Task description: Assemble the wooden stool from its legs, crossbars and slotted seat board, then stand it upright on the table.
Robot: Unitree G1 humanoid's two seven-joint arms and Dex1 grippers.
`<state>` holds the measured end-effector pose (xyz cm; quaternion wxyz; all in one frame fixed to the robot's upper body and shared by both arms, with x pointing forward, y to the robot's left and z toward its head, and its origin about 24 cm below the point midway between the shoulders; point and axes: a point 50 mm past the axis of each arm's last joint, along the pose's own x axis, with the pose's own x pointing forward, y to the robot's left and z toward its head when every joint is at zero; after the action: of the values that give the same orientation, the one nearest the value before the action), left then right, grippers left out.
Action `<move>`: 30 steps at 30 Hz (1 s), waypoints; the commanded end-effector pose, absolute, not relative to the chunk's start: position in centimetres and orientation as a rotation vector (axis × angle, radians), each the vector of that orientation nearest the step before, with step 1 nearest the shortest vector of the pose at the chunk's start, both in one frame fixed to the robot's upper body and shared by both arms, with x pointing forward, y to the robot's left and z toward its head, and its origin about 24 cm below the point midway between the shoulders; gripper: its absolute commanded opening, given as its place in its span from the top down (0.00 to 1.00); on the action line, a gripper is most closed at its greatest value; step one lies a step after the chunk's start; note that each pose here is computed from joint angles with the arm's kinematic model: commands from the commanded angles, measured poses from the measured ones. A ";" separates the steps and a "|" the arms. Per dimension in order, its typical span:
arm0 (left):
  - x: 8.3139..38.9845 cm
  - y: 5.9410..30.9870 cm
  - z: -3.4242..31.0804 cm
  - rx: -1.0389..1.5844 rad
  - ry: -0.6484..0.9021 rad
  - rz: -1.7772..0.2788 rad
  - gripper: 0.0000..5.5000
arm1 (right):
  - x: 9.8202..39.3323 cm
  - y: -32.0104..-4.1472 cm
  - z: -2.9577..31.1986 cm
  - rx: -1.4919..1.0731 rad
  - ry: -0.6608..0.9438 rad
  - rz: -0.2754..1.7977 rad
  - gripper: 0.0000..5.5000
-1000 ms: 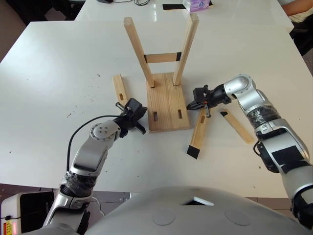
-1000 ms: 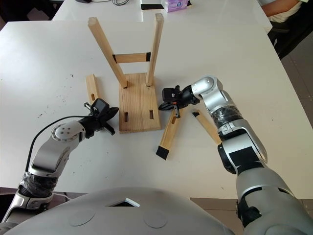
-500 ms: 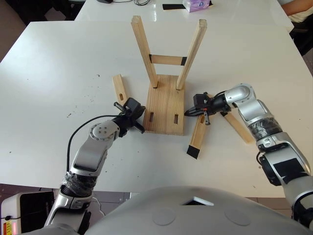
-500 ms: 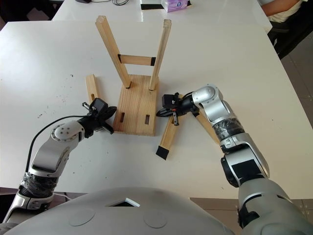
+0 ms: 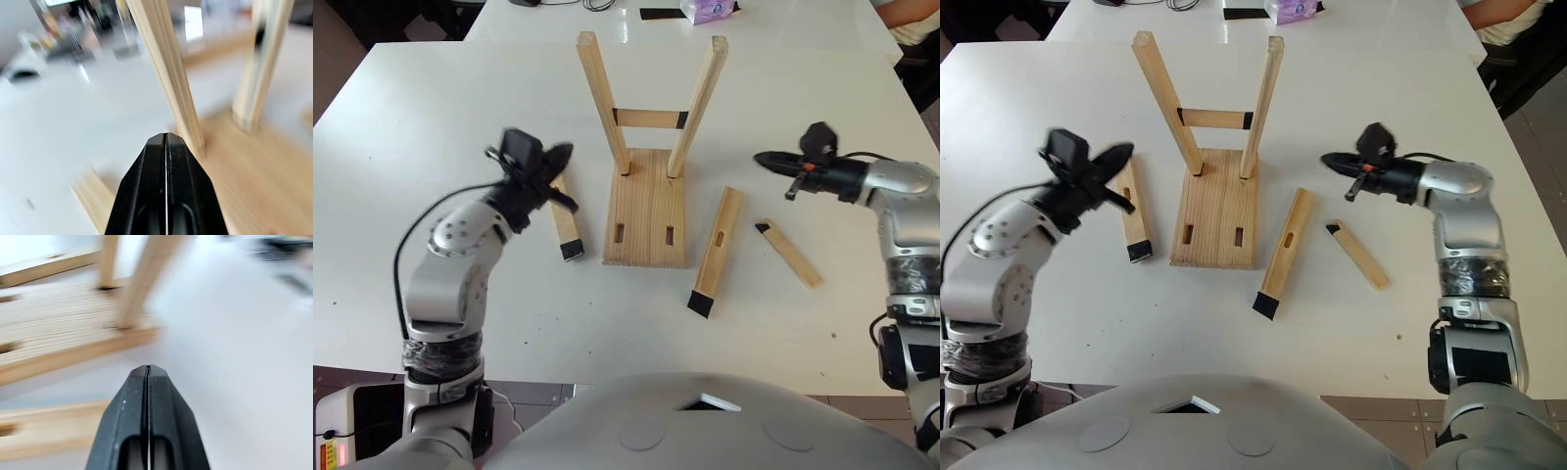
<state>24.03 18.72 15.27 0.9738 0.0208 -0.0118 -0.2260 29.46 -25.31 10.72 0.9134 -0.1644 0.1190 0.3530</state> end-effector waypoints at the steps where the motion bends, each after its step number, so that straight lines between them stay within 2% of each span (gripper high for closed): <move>1: 21.8 16.7 19.4 -0.263 -0.328 -0.461 1.00 | 27.5 -25.8 9.7 -0.257 0.255 0.495 1.00; 4: 20.3 16.6 20.7 -0.458 -0.478 -0.384 1.00 | 25.3 -26.1 8.4 -0.278 0.362 0.465 0.95; 7: 19.8 17.3 21.1 -0.538 -0.535 -0.299 1.00 | 22.9 -26.8 7.2 -0.261 0.447 0.468 0.86; 13: 18.1 18.2 19.6 -0.567 -0.509 -0.123 1.00 | 20.2 -27.8 7.5 -0.224 0.566 0.585 0.70; 20: 17.5 18.2 18.8 -0.585 -0.521 -0.072 1.00 | 18.7 -29.4 7.9 -0.139 0.706 0.684 0.52; 30: 17.6 17.8 17.0 -0.584 -0.483 -0.025 1.00 | 17.7 -31.3 6.5 -0.190 0.795 0.745 0.52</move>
<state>17.58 17.83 17.56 0.9260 -0.2866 -0.2447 -0.0207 17.97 -31.09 6.78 0.8631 -0.0767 0.3644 0.3412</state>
